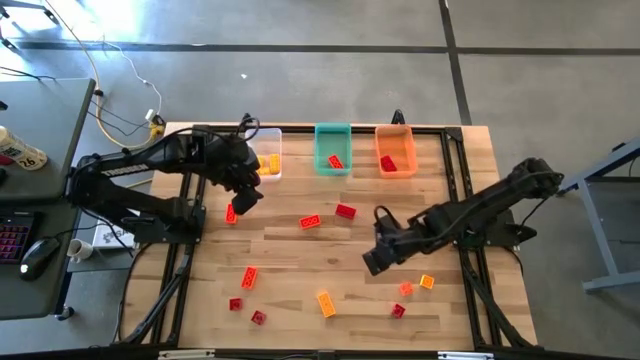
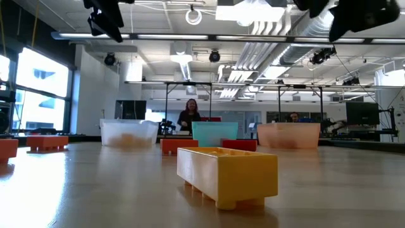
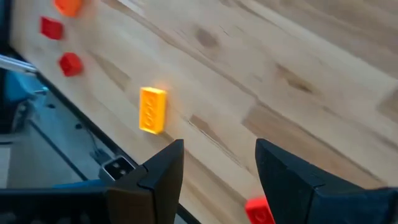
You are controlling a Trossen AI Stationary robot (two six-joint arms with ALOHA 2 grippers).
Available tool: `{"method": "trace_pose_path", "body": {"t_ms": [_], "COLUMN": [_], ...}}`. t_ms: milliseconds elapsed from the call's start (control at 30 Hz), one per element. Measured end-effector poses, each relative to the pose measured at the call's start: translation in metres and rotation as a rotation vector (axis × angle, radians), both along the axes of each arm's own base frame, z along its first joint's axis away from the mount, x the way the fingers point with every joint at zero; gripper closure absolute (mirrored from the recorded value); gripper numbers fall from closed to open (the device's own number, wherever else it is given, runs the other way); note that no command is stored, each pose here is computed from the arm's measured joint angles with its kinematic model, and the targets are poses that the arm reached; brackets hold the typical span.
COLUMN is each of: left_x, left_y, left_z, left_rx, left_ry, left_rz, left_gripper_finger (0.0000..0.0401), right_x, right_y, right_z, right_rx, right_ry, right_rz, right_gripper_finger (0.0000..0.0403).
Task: Sort & place blocks by color
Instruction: Put the orange game piece into the blue bin
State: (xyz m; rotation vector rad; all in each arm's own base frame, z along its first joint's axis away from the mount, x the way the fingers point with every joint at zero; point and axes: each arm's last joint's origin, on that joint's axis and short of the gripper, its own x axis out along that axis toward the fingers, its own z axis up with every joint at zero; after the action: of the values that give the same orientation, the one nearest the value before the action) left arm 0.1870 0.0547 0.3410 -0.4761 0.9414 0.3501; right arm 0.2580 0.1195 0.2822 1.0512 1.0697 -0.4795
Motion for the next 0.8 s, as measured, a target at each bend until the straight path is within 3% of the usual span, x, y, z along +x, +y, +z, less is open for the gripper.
{"method": "trace_pose_path", "body": {"t_ms": [300,800], "left_x": [0.003,0.006], "left_y": [-0.013,-0.021], "left_z": [0.000,0.000], "left_rx": [-0.057,-0.084], "left_ry": [-0.006,-0.011], "left_rz": [0.039,0.047], "left_gripper_finger": [0.0189,0.0189], "right_x": [-0.016,-0.004], "right_y": [0.021,0.051], "right_z": [-0.009,-0.057], "right_rx": [-0.003,0.000], "right_ry": [0.116,0.330], "right_rz": [-0.059,0.016], "right_gripper_finger": [0.0217,0.0217]}}
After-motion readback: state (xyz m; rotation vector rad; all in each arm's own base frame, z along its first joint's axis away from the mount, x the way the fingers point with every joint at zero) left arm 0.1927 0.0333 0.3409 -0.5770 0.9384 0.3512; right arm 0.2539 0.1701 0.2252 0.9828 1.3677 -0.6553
